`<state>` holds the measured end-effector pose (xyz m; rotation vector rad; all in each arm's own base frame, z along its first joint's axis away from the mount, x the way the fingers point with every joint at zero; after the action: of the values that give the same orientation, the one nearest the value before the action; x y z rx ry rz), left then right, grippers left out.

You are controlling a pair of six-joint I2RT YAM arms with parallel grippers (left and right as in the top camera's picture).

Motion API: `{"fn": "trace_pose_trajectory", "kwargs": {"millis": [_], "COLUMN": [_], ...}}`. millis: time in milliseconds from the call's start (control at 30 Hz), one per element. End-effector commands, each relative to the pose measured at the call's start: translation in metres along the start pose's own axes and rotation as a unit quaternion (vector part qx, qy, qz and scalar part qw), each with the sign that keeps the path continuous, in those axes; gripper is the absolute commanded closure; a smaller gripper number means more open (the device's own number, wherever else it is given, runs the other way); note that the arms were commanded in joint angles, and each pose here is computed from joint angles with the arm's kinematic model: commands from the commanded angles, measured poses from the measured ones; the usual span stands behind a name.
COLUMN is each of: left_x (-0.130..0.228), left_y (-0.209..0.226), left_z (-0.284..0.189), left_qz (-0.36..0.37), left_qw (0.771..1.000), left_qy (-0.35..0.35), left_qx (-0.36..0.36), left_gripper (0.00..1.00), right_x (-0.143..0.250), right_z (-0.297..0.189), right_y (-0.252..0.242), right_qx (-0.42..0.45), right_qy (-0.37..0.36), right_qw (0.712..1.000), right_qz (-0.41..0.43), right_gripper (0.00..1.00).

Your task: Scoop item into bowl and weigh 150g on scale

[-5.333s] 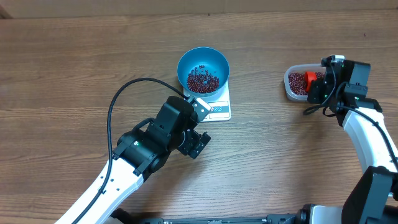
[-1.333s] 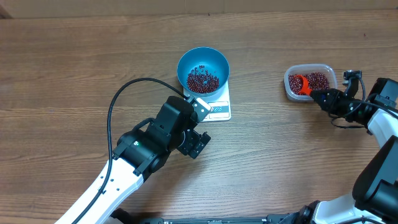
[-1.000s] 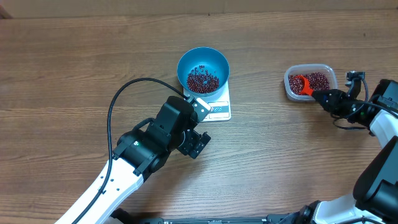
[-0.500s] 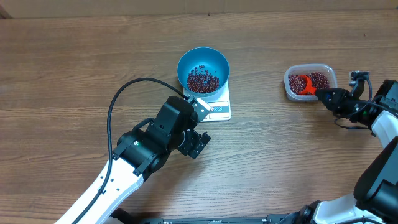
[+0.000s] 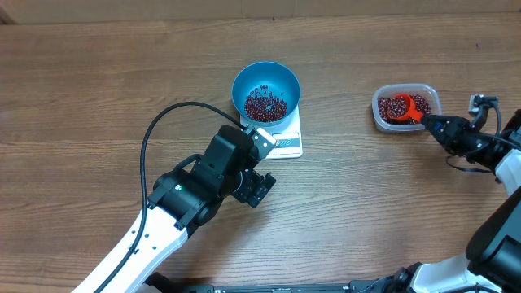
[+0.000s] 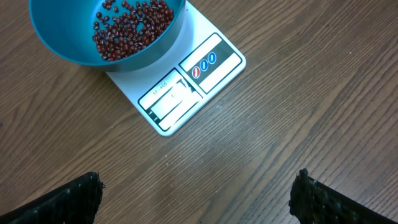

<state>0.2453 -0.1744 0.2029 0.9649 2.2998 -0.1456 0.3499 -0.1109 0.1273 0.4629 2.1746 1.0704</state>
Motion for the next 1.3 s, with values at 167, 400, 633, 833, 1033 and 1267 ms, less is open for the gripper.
{"fn": "trace_pose_trajectory", "kwargs": {"millis": [167, 400, 633, 833, 1033, 1267], "left_x": [0.001, 0.001, 0.001, 0.001, 0.001, 0.001], "left_y": [0.001, 0.001, 0.001, 0.001, 0.001, 0.001], "left_z": [0.003, 0.003, 0.003, 0.003, 0.003, 0.003], "left_qz": [0.005, 0.006, 0.006, 0.006, 0.006, 0.006], "left_qw": [1.0, 1.0, 1.0, 1.0, 1.0, 1.0], "left_qy": [0.004, 0.004, 0.004, 0.004, 0.004, 0.004], "left_qx": [-0.004, -0.004, -0.004, -0.004, -0.004, -0.004], "left_gripper": [0.01, 0.01, 0.01, 0.01, 0.01, 0.01], "right_x": [0.003, 0.002, 0.003, 0.004, 0.013, 0.025], "right_z": [-0.003, -0.01, -0.014, -0.016, 0.001, 0.035], "right_y": [0.005, 0.014, 0.03, 0.042, 0.056, 0.089], "right_qx": [-0.046, -0.092, -0.154, -0.197, -0.21, -0.237], "right_qy": [0.001, -0.002, 0.002, 0.013, 0.044, 0.096], "right_qw": [0.999, 0.995, 0.988, 0.979, 0.976, 0.967], "right_qz": [0.024, 0.029, 0.029, 0.045, 0.041, 0.006], "right_gripper": [0.96, 0.96, 0.96, 0.96, 0.96, 0.96]}}
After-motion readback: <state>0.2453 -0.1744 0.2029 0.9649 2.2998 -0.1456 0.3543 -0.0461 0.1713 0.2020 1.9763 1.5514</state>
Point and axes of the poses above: each gripper's point midway between its finger pads, its own z axis out along the fingers, its own y axis along the line the jaws close on, x = y × z, the point moved 4 cm from there along -z, back along the fingers, and after that the axes turned 5 degrees about z, right-handed, at the moved point
